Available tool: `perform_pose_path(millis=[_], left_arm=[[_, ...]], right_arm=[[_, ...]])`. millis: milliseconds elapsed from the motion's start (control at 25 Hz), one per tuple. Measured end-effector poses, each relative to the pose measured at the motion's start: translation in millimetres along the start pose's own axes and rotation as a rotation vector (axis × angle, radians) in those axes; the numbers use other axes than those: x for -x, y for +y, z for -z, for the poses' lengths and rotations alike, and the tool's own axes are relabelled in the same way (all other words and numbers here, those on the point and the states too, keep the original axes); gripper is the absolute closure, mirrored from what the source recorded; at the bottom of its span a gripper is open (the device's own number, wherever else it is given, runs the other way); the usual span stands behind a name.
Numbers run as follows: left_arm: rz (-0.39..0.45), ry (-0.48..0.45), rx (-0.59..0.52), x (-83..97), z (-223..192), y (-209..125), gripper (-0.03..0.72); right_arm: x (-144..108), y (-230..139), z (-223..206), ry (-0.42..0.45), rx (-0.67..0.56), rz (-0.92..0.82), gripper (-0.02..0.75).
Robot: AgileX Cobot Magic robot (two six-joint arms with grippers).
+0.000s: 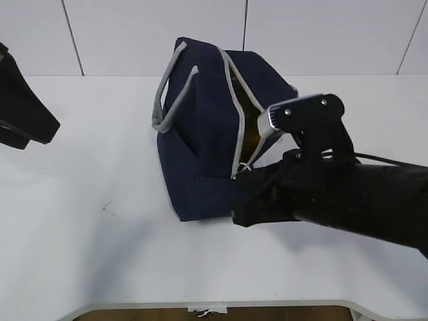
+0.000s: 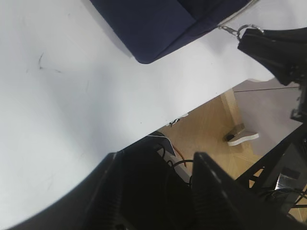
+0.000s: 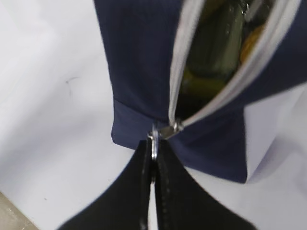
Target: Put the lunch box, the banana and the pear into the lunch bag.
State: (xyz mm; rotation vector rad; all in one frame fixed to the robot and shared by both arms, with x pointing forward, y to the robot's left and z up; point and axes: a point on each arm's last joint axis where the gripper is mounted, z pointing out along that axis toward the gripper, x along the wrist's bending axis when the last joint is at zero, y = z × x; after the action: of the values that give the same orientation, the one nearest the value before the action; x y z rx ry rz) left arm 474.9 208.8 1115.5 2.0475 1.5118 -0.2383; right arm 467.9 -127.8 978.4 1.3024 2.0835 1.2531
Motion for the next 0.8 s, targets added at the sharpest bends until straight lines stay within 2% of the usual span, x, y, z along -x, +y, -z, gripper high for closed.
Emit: perform_pose_path(millis=[360,560,800], left_arm=[[-0.025,0.031,-0.007,-2.8,0,-1,0.327],[-0.113,0.043,-0.012,-4.0,0,-1,0.327],[-0.251,0.052,-0.006,-7.0,-4,3,0.327]], right_arm=[[-14,55,7,0.043,-0.009,-0.003,0.737],[-21,91,13,0.066,0.034,-0.002,0.737],[-27,114,16,0.084,0.015,0.001,0.737]])
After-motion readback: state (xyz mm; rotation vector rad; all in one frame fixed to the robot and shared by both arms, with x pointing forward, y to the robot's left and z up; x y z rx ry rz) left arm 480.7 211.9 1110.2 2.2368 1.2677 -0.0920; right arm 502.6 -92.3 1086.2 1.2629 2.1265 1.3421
